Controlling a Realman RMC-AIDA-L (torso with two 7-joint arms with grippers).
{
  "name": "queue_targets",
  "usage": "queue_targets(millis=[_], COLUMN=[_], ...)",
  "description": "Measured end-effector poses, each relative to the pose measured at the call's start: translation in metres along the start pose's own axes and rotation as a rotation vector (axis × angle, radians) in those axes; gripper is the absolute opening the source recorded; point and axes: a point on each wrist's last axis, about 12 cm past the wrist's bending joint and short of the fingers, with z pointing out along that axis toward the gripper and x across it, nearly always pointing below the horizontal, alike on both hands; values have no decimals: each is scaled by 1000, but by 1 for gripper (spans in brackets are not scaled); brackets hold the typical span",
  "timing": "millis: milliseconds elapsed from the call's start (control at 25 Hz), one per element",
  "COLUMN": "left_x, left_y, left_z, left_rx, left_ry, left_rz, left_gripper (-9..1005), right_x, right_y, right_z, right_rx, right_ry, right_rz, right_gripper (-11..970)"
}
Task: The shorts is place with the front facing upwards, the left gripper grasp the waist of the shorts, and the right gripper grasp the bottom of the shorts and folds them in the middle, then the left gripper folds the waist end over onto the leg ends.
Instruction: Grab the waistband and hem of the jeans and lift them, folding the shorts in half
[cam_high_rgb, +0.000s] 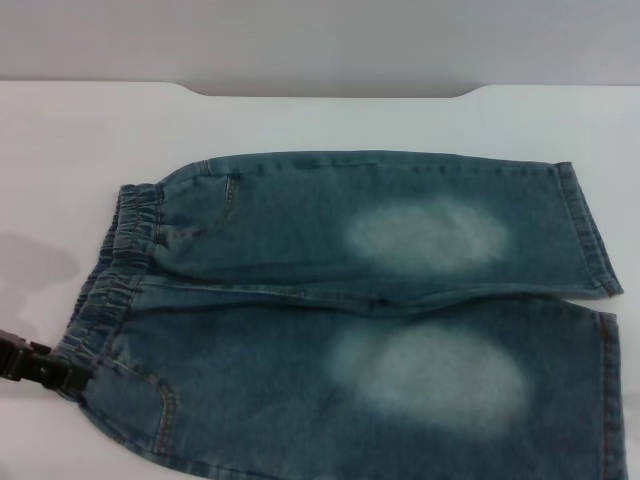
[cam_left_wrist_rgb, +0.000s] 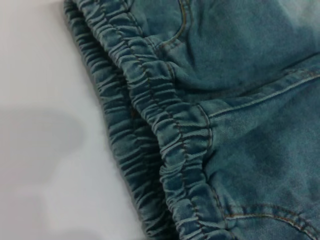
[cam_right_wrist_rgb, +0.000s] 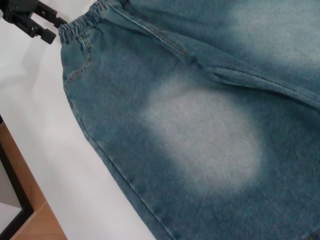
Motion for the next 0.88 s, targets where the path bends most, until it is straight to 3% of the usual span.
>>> queue_targets(millis=[880], left_x=[-3], left_y=[-4], left_z=[10], left_rx=[13], left_ry=[31], left_rz=[10], left_gripper=[802], right_x=[-2], right_y=[0], right_z=[-1], right_rx=[2], right_ry=[-2], right_rz=[-9], right_gripper=[468])
